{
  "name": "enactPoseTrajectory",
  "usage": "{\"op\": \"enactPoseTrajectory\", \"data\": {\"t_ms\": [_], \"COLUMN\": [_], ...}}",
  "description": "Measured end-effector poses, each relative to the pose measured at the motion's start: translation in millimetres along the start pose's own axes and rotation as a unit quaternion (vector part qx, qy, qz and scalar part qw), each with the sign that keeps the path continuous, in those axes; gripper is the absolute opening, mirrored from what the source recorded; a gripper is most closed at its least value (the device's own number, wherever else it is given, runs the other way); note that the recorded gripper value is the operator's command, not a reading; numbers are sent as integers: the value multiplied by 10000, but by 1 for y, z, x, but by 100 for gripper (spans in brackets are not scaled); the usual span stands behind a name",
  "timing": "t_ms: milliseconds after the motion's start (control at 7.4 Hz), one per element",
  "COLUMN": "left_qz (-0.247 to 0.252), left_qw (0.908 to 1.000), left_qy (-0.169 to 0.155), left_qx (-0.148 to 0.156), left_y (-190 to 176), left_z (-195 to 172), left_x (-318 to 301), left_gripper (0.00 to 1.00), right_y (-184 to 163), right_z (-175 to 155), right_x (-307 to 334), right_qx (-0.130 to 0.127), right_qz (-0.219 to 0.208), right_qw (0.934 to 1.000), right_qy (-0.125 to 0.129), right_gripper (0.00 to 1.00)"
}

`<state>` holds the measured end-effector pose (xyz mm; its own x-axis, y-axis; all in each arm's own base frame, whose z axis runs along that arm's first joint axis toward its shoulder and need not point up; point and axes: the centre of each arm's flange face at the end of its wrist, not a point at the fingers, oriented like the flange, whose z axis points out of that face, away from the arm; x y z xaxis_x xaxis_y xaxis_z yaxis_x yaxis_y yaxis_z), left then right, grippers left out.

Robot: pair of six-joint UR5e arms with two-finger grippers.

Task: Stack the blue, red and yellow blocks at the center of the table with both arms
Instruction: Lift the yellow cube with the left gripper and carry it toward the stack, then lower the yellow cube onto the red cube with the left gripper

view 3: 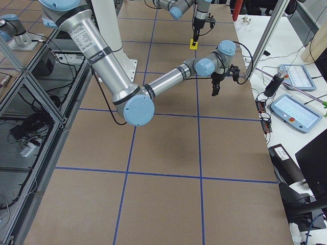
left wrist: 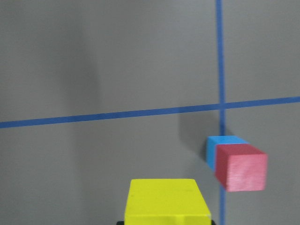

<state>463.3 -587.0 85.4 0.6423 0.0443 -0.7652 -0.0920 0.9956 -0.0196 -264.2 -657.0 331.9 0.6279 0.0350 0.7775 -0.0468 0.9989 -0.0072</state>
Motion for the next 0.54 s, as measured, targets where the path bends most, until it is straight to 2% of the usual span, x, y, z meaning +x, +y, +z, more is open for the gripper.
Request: {"op": "enactPoseTrajectory", "data": {"t_ms": [270,541], "left_qz": [-85,-49], "left_qw": [9999,9999], "left_qy": [32,-91], "left_qx": [88,133], "left_y": [-14,-12], "left_z": [24,42], "left_x": [37,55], "left_gripper": [0,0], "right_y": [4,5], "right_z": [3,4], "right_x": [23,31], "right_qx": [-34,-53], "right_qz": [-301,-348], "right_qw": [9995,9993], "right_qy": [55,81], "right_gripper": [99,99]}}
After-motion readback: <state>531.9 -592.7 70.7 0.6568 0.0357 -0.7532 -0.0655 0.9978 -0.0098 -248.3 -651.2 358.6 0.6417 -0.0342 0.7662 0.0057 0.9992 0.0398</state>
